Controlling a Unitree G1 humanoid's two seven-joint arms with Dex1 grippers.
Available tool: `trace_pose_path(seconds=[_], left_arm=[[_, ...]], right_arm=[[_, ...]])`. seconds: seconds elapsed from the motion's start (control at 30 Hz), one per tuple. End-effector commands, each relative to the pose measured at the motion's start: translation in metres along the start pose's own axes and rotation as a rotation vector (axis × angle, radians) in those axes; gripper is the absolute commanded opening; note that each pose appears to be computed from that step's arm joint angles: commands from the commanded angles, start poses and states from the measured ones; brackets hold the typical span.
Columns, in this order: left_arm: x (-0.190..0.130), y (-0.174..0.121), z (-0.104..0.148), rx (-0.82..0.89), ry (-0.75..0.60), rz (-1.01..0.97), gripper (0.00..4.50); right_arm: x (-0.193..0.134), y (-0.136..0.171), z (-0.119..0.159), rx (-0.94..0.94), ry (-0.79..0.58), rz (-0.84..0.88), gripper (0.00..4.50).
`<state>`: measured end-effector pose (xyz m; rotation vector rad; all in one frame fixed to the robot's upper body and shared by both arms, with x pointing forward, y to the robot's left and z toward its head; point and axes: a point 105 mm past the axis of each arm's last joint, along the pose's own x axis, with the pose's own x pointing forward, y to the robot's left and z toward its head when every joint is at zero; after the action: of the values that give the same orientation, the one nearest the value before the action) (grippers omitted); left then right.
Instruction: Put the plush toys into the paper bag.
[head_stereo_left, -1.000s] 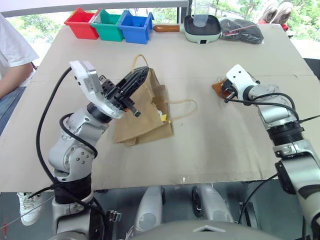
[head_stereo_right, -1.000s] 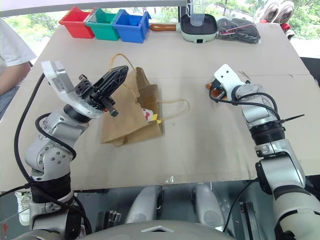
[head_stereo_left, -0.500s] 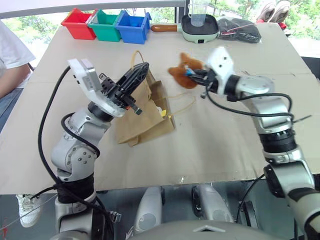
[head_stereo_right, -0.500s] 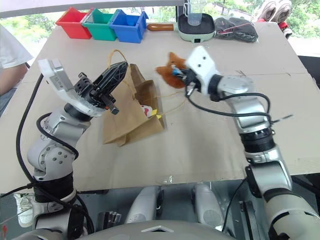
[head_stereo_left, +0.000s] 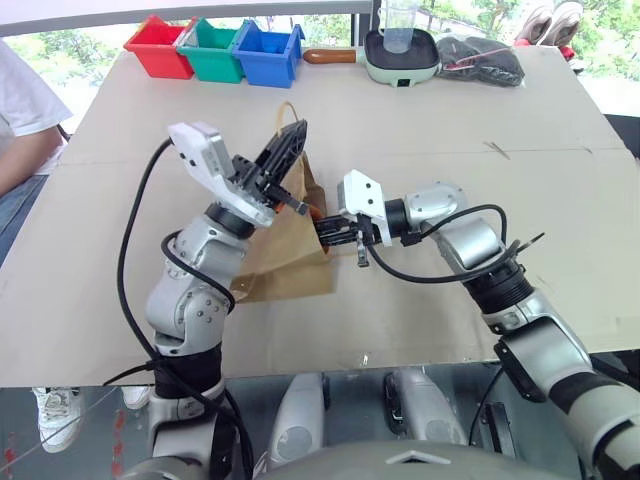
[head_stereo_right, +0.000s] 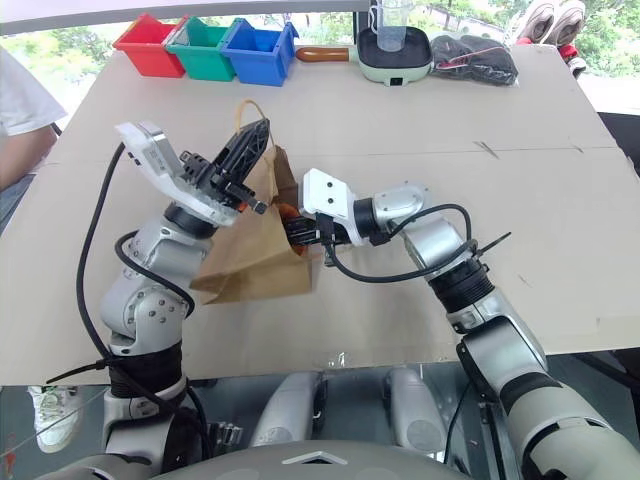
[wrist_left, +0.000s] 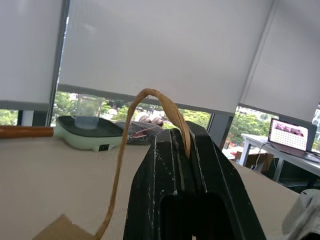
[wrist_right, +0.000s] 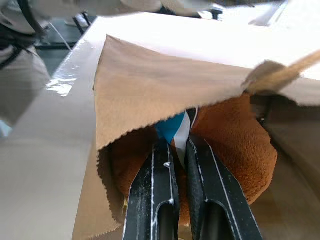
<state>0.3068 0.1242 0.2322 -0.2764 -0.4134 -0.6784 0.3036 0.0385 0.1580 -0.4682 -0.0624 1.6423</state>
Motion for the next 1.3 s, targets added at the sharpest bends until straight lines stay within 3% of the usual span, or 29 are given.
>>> trace_pose_path(seconds=[0.03, 0.17, 0.23, 0.27, 0.37, 0.5, 0.6, 0.8, 0.83, 0.87, 1.0, 1.17, 1.3], left_arm=[[-0.002, -0.022, 0.009, 0.006, -0.05, -0.043, 0.0], [-0.003, -0.025, 0.011, -0.002, -0.059, -0.041, 0.0], [-0.003, -0.023, 0.012, 0.009, -0.059, -0.034, 0.0], [-0.003, -0.022, 0.013, 0.013, -0.061, -0.03, 0.0], [-0.004, -0.022, 0.014, 0.006, -0.061, -0.034, 0.0], [-0.004, -0.03, 0.017, -0.036, -0.072, -0.071, 0.0], [-0.006, -0.037, 0.018, -0.059, -0.069, -0.107, 0.0], [-0.011, -0.042, 0.021, -0.075, -0.057, -0.136, 0.0], [-0.012, -0.04, 0.021, -0.071, -0.052, -0.138, 0.0], [-0.013, -0.039, 0.021, -0.064, -0.048, -0.142, 0.0], [-0.017, -0.03, 0.028, -0.032, -0.034, -0.157, 0.0], [-0.026, -0.02, 0.033, -0.013, -0.012, -0.169, 0.0], [-0.036, -0.015, 0.04, -0.013, -0.005, -0.183, 0.0]], right_arm=[[0.014, -0.007, -0.003, -0.056, 0.004, -0.046, 0.05], [0.025, 0.001, -0.011, -0.053, 0.005, 0.004, 0.05], [0.028, -0.001, -0.01, -0.059, 0.014, -0.027, 0.05], [0.028, -0.01, -0.019, -0.056, 0.081, -0.086, 0.05], [0.024, 0.003, 0.0, -0.033, -0.052, 0.006, 0.05], [0.031, -0.022, -0.008, -0.077, 0.021, -0.145, 0.05], [0.038, -0.003, 0.015, 0.0, -0.154, -0.025, 0.05], [0.048, -0.007, 0.004, 0.019, -0.124, -0.024, 0.05], [0.046, -0.006, -0.002, 0.017, -0.11, -0.017, 0.6], [0.044, -0.005, -0.005, 0.02, -0.109, -0.01, 0.81], [0.021, -0.007, -0.008, -0.006, -0.091, -0.051, 2.38], [-0.019, -0.013, -0.013, 0.003, -0.018, -0.162, 2.38], [-0.068, -0.014, -0.018, 0.158, 0.075, -0.325, 2.38]])
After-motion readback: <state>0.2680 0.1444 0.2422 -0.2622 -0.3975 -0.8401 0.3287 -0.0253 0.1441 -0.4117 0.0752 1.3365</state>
